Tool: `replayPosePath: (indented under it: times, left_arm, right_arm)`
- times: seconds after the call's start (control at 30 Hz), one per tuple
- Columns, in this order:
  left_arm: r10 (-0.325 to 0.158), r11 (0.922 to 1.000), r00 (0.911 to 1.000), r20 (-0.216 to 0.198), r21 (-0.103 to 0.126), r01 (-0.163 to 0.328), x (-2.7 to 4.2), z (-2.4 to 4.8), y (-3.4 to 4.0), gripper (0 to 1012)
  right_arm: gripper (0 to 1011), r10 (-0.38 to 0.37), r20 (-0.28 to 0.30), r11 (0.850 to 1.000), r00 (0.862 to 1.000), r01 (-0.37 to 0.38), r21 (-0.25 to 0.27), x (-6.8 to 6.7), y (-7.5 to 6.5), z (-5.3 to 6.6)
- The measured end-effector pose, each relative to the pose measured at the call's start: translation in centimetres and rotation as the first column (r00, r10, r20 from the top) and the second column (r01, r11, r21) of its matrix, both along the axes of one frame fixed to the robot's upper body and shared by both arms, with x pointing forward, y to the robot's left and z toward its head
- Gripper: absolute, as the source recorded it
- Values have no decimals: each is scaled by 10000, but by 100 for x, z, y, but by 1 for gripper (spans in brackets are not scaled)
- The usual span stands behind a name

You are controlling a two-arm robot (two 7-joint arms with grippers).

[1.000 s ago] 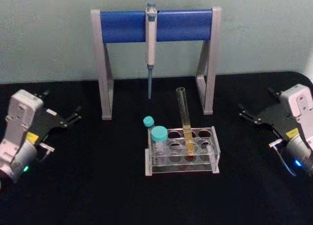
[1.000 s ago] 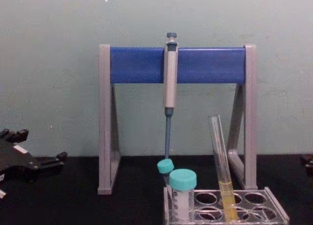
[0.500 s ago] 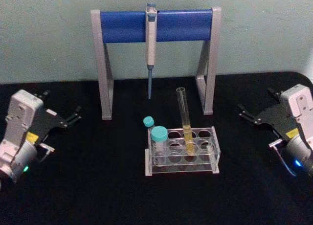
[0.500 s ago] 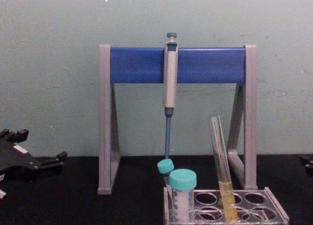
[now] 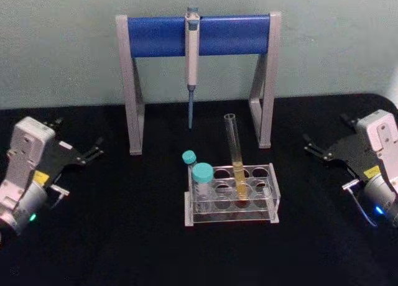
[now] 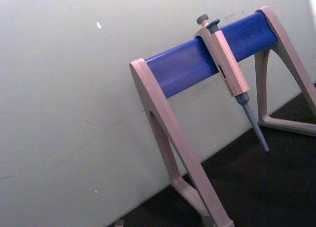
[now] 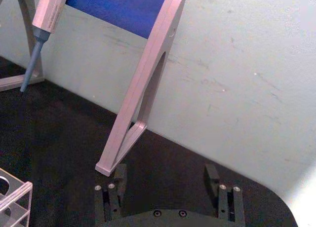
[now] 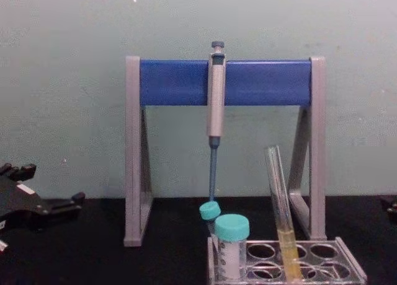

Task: Pick up the test tube from the test tube rack, shake it, then place it back into the test tube rack.

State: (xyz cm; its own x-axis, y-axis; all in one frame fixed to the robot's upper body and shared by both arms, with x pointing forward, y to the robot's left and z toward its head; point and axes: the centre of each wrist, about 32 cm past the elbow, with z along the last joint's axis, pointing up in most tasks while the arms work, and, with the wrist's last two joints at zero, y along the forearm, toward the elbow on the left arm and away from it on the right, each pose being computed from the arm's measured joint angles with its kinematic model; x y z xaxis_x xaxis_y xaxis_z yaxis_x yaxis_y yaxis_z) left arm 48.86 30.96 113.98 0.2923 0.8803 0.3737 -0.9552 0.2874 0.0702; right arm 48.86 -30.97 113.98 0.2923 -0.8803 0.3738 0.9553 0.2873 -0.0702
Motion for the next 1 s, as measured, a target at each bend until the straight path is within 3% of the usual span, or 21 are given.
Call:
replayPosePath:
  times: [0.57, 0.77, 1.0]
  left_arm:
    - [0, 10000, 10000, 0, 0, 0, 0, 0, 0, 1001]
    - [0, 10000, 10000, 0, 0, 0, 0, 0, 0, 1001]
    - [0, 10000, 10000, 0, 0, 0, 0, 0, 0, 1001]
  right_arm:
    - [1000, -26, 5, 10000, 10000, 26, 25, 0, -6, 2]
    - [1000, 20, 94, 9993, 10000, -24, 385, -7, -20, 34]
    - [1000, 568, 377, 9903, 9977, -611, 1247, -42, -56, 108]
